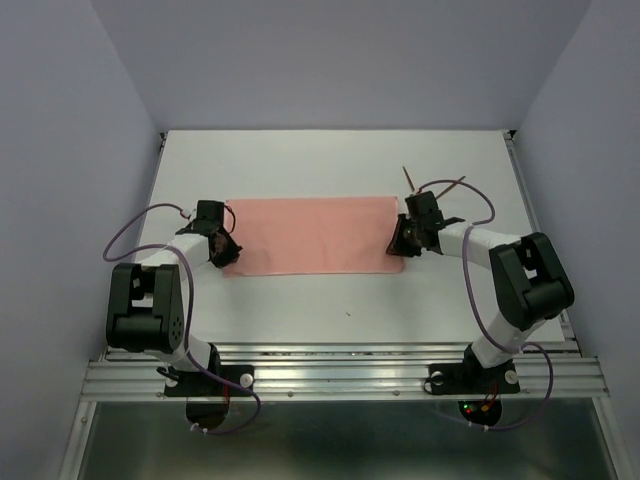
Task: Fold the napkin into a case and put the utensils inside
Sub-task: Smooth out the rectangle-folded napkin at the center of the board.
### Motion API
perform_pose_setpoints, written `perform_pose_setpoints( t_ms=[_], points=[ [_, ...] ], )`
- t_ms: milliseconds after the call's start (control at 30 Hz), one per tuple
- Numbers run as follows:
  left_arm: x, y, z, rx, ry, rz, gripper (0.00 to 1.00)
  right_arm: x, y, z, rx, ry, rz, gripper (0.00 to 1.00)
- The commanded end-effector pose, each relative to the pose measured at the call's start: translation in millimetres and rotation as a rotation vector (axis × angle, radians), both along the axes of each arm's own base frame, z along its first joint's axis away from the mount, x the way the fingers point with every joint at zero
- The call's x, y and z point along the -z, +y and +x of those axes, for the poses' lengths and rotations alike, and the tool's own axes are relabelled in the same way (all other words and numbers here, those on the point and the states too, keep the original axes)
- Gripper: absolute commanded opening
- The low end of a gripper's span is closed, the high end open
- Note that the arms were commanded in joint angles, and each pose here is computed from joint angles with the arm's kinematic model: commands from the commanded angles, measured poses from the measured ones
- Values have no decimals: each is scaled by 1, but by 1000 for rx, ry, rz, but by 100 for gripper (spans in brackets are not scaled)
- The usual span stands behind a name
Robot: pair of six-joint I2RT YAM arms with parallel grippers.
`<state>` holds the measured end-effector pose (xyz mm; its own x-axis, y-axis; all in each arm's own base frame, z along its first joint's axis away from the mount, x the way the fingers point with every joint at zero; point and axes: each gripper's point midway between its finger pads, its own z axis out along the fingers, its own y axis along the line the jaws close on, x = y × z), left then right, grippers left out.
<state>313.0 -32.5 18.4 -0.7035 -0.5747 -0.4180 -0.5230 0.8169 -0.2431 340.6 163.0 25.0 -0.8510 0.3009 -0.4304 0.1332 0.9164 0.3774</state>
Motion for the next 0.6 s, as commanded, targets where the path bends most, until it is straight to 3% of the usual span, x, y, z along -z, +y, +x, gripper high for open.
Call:
perform_pose_setpoints(
  t_ms=[0, 267, 567],
  points=[
    [-9, 6, -5, -21, 13, 33, 1, 3, -3, 3, 22, -14, -24, 22],
    [-20, 19, -15, -82, 5, 85, 2, -31, -16, 8, 72, -117, -52, 21],
    [-1, 17, -25, -98, 43, 72, 1, -4, -26, -14, 80, -52, -88, 20]
  ],
)
